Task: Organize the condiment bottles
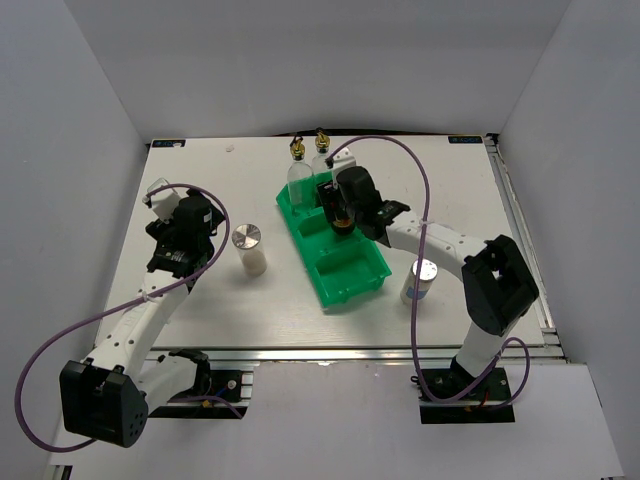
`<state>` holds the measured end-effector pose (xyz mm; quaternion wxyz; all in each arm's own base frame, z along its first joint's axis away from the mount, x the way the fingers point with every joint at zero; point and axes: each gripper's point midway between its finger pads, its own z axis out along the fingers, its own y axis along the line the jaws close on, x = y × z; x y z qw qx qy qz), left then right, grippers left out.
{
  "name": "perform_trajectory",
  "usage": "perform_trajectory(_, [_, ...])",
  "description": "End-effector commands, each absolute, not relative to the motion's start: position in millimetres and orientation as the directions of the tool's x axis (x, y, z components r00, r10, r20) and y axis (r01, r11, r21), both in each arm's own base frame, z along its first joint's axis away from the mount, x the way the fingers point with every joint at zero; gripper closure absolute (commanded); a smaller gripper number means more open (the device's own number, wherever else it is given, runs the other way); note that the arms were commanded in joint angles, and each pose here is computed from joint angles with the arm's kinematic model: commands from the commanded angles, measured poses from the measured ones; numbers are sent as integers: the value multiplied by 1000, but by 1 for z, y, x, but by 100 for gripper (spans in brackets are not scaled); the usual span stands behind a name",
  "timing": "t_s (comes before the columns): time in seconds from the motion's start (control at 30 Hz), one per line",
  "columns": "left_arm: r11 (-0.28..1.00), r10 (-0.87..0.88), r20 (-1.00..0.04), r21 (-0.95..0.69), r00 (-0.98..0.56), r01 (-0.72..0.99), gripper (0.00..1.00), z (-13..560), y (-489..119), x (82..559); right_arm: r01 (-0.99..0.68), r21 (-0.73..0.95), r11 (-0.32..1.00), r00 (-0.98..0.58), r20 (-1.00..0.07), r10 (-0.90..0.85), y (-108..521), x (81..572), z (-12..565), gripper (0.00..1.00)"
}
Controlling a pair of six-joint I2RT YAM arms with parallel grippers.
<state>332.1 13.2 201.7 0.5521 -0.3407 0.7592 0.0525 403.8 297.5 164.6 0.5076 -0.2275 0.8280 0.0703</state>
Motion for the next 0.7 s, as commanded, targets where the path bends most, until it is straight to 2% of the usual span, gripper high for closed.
perform_trajectory(0.0, [761, -465, -875, -317, -136, -567, 2, 207, 14, 332, -384, -54, 922, -278, -945, -171, 301, 419, 212, 76])
perform_trajectory(0.07, [760, -465, -875, -315, -136, -568, 2, 206, 14, 332, -382, -48, 923, -287, -943, -167, 300, 417, 207, 76])
perform_trajectory(0.2, [763, -465, -874, -315, -142, -565, 2, 206, 13, 332, -370, -26, 929, -322, -934, -154, 298, 416, 194, 61])
perform_trajectory(0.27, [763, -462, -876, -312, -140, -566, 2, 206, 14, 331, -363, -16, 932, -332, -932, -145, 297, 416, 190, 57])
perform_trajectory(0.37, [762, -462, -876, -311, -139, -568, 2, 206, 15, 330, -343, -12, 939, -346, -928, -138, 293, 416, 184, 41])
perform_trajectory(0.4, [761, -462, -876, -312, -137, -569, 2, 206, 15, 330, -339, -7, 941, -348, -928, -132, 293, 415, 185, 27])
perform_trajectory(0.43, [761, -462, -877, -313, -136, -568, 2, 207, 15, 330, -341, -6, 940, -351, -927, -133, 293, 414, 184, 22])
perform_trajectory(0.47, [761, -463, -876, -315, -135, -567, 2, 207, 15, 330, -342, -3, 940, -354, -926, -132, 292, 413, 184, 13])
perform_trajectory(0.67, [759, -463, -876, -312, -137, -571, 2, 206, 15, 330, -327, 4, 945, -344, -932, -115, 285, 408, 196, 11])
